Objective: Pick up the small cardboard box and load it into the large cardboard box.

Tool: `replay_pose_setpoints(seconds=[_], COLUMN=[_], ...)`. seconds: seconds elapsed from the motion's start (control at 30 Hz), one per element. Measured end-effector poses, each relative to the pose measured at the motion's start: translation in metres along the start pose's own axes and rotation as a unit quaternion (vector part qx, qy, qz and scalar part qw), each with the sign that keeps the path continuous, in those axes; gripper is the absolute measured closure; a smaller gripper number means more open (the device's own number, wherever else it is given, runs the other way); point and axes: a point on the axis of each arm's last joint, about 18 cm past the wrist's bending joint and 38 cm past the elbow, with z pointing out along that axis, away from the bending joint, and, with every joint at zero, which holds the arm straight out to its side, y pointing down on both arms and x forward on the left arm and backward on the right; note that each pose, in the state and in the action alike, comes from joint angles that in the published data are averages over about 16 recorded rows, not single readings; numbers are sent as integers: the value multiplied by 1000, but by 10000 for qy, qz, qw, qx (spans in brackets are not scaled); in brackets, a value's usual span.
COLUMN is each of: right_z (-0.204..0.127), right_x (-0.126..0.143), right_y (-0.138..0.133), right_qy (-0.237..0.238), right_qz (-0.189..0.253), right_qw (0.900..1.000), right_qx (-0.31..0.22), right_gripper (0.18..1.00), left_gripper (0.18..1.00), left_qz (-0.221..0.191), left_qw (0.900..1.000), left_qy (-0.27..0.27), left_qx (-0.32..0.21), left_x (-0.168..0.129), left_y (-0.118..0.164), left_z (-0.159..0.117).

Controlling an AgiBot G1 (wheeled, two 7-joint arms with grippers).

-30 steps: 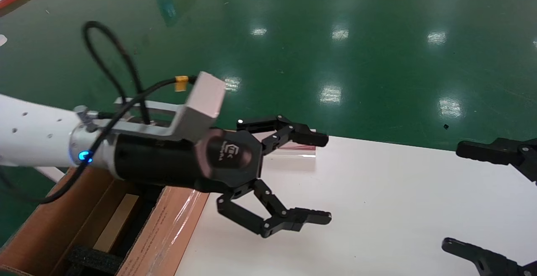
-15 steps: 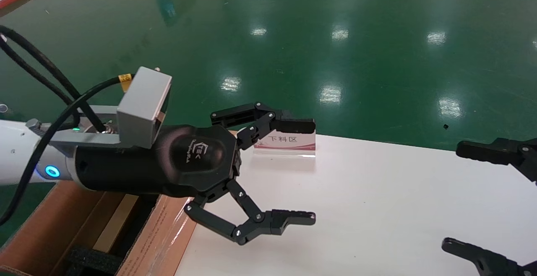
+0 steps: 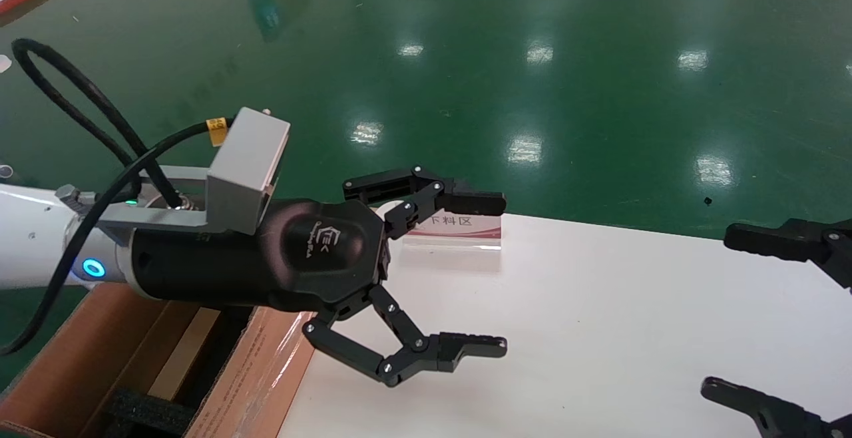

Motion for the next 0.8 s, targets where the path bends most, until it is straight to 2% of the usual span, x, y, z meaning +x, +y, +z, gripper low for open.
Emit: replay_pose_setpoints(seconds=[0.8], right_z=[0], right_x=[0], right_y=[0], right_qy=[0], right_qz=[0], right_qw=[10000], right_qx=[0], right_gripper=[178], left_gripper=[184], left_qz=[-15], left_qw=[10000], left_qy=[10], left_qx=[-46], left_x=[-1], left_y=[0], left_z=[1])
